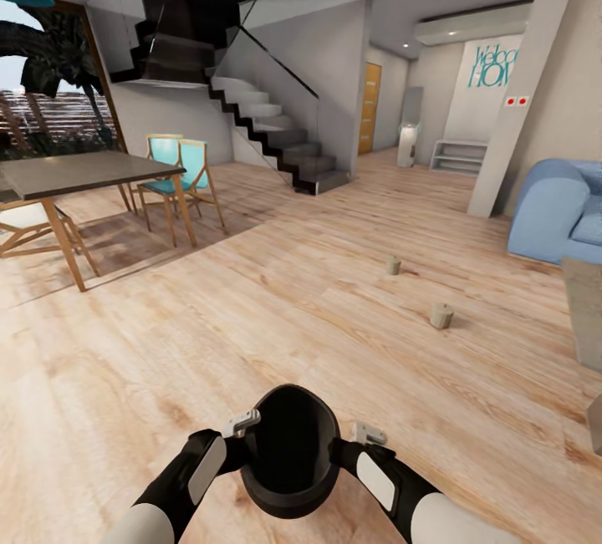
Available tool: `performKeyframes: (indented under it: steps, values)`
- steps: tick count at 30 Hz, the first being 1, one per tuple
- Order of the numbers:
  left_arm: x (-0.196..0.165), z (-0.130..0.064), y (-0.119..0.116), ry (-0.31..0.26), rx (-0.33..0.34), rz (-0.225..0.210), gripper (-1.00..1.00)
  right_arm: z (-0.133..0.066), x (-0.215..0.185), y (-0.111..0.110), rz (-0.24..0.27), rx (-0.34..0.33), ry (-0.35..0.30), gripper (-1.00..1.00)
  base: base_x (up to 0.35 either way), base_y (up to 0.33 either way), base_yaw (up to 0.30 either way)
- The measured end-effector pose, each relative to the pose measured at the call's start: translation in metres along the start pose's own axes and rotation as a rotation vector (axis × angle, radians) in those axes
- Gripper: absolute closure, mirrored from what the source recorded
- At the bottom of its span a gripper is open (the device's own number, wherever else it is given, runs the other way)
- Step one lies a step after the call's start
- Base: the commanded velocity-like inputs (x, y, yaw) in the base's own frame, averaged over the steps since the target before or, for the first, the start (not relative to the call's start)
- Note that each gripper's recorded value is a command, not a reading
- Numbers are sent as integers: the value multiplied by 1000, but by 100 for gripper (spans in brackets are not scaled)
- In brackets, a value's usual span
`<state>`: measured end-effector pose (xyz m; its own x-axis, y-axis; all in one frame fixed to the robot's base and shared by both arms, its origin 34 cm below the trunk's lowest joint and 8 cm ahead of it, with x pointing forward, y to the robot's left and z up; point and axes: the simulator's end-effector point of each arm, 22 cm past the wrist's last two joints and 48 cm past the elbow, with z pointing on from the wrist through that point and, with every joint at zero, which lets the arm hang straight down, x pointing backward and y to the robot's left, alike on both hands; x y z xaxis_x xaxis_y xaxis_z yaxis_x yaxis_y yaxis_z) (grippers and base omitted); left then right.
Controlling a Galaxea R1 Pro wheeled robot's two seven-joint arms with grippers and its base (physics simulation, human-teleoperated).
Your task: Place each of the two pumpkins and all three candles from the living room inside a cabinet in the living room (use any cabinet), then make sure every cabinet is closed, and position the cauldron so it is next to a table in the living room.
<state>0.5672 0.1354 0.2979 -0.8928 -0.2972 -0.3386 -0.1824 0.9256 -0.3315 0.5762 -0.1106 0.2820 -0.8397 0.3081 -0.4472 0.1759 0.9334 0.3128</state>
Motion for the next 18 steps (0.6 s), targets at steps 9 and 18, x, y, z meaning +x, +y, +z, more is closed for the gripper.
performKeyframes:
  steps: [9,18]
  values:
    - [-12,-13,-9,-34,6,16,100,-11,-14,5,0,-16,-34,100,0,0,0]
    - [-25,-28,-17,-68,17,25,100,-24,-29,13,-7,-27,-68,100,0,0,0]
